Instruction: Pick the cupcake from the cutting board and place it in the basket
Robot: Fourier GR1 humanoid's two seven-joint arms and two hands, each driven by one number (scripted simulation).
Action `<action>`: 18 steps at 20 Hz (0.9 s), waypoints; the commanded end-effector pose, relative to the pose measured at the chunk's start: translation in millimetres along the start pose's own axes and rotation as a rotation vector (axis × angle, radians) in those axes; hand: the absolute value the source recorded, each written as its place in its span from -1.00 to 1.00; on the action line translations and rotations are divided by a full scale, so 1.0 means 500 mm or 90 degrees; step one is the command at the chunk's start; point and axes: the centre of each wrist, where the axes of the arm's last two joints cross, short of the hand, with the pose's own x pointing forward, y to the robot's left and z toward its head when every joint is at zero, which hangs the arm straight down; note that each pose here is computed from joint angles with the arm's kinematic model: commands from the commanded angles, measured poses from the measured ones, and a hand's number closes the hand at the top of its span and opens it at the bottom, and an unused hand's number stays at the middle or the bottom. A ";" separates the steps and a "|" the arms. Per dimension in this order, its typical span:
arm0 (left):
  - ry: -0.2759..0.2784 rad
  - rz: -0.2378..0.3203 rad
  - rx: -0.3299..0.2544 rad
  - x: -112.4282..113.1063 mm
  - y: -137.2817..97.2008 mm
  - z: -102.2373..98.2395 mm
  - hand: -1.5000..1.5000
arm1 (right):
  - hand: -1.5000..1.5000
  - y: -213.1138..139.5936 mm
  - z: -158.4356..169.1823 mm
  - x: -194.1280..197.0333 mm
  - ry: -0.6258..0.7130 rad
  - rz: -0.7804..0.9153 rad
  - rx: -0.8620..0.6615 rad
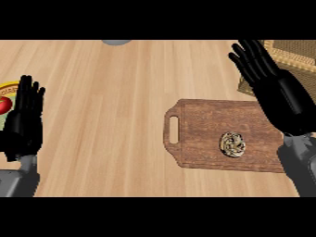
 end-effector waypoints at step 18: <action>-0.011 -0.130 -0.311 0.040 -0.031 -0.027 0.00 | -1.00 0.031 0.156 -0.155 -0.045 0.339 0.088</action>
